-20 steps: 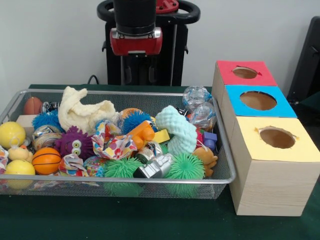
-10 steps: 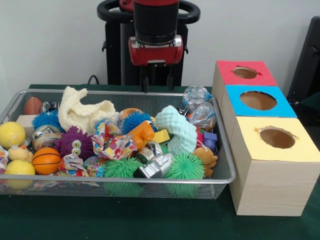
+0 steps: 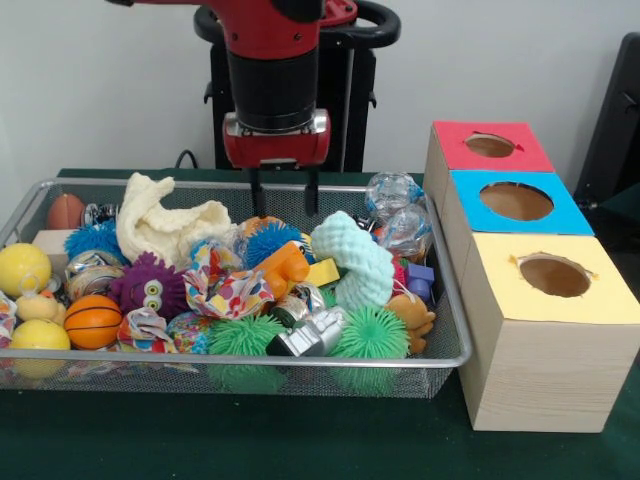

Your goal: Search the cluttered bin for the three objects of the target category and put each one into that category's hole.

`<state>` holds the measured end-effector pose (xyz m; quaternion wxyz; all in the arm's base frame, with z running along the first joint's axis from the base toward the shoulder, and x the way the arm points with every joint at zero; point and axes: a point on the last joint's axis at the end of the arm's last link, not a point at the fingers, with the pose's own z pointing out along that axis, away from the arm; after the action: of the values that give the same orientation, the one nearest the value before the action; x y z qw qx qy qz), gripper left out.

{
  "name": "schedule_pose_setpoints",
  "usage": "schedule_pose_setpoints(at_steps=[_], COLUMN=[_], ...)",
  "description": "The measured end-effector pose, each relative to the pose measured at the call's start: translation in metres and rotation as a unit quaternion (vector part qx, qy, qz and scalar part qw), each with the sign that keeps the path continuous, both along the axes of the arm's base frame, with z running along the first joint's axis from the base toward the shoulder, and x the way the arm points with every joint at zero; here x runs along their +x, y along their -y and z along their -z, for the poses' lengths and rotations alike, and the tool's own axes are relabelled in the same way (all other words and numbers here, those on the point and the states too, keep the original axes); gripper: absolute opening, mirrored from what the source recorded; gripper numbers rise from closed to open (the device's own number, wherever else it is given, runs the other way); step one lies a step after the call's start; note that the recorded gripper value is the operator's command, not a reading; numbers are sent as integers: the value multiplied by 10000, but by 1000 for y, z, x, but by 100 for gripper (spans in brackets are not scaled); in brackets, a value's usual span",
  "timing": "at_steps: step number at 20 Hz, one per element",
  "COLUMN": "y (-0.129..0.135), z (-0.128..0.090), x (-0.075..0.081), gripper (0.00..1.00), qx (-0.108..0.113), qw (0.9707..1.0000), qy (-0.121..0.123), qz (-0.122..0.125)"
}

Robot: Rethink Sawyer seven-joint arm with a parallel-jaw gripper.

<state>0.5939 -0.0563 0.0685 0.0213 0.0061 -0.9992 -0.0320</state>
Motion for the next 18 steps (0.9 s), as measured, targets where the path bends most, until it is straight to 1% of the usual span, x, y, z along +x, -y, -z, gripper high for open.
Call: schedule_pose_setpoints(at_steps=[2,3,6,8,13,18], y=[9,18,25,34,33,19], z=[5,10,14,19,19,18], x=[1,2,4,10,14,14], gripper=[100,100,100,100,100,100], qx=[15,28,37,35,17,-38], qw=[10000,9999,9998,9996,9996,9999], qy=[-14,-23,-19,10,44,32], qz=[82,157,219,280,271,140])
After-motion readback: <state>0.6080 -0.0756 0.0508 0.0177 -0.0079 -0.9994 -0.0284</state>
